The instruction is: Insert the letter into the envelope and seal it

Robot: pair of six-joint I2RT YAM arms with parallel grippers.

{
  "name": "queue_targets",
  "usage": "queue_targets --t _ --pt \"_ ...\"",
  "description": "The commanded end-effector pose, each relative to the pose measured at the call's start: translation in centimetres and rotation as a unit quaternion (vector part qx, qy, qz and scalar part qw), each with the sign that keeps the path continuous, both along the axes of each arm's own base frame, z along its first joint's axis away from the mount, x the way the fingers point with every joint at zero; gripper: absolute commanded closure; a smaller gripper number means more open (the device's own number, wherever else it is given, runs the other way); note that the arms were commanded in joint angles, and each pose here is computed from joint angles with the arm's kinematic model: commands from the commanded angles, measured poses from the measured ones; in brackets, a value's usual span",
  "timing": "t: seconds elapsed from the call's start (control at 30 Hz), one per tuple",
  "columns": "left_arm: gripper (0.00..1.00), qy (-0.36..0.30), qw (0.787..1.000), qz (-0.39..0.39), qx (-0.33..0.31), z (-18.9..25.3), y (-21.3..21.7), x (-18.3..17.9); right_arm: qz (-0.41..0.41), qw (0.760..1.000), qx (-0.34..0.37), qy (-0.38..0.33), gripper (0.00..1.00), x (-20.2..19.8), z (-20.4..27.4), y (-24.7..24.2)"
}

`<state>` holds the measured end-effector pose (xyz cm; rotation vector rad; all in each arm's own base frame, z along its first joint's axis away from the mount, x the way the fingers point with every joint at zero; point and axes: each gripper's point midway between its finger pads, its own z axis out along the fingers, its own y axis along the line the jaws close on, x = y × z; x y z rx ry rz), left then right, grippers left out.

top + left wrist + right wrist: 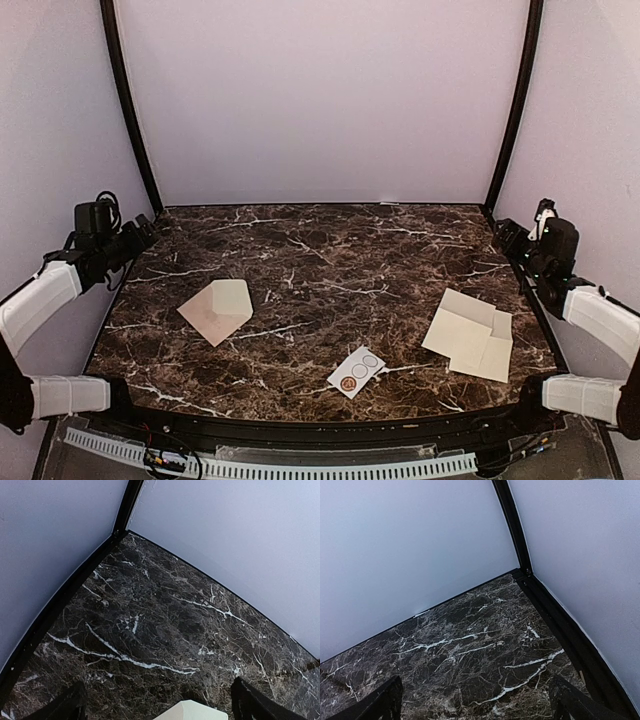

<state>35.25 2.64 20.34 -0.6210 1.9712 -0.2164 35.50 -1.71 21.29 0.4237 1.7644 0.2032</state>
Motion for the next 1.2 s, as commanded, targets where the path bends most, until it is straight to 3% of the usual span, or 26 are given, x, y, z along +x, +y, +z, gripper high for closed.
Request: queue_targets --t 0.0,0.17,0.37,0.63,0.87,1.17 --pt "0.01 0.01 0.999 -0.038 -0.007 2.4 -1.3 -0.2 0.021 1.0 0.007 0.005 0.02 -0.4 0.7 0.8" --pt "0.01 0.041 0.994 -0.092 0.03 4.2 -2.2 0.0 0.045 0.999 0.012 0.021 0.01 -1.2 1.0 1.6" --pt "0.01 -0.019 0.985 -0.147 0.087 8.9 -3.3 -0.7 0.093 0.991 0.06 0.08 0.01 -2.4 -0.2 3.7" --pt "0.01 -0.1 0.95 -0.293 0.046 11.4 -10.8 -0.6 0.065 0.951 0.172 0.25 0.01 -7.5 -6.9 4.8" --pt "0.01 -0.09 0.959 -0.254 0.085 9.4 -9.1 -0.2 -0.002 0.927 0.207 0.312 0.01 -11.2 -10.7 3.8" --pt "0.01 -0.08 0.959 -0.262 0.076 8.2 -9.4 -0.5 0.01 0.897 0.264 0.356 0.1 -12.8 -15.5 5.6"
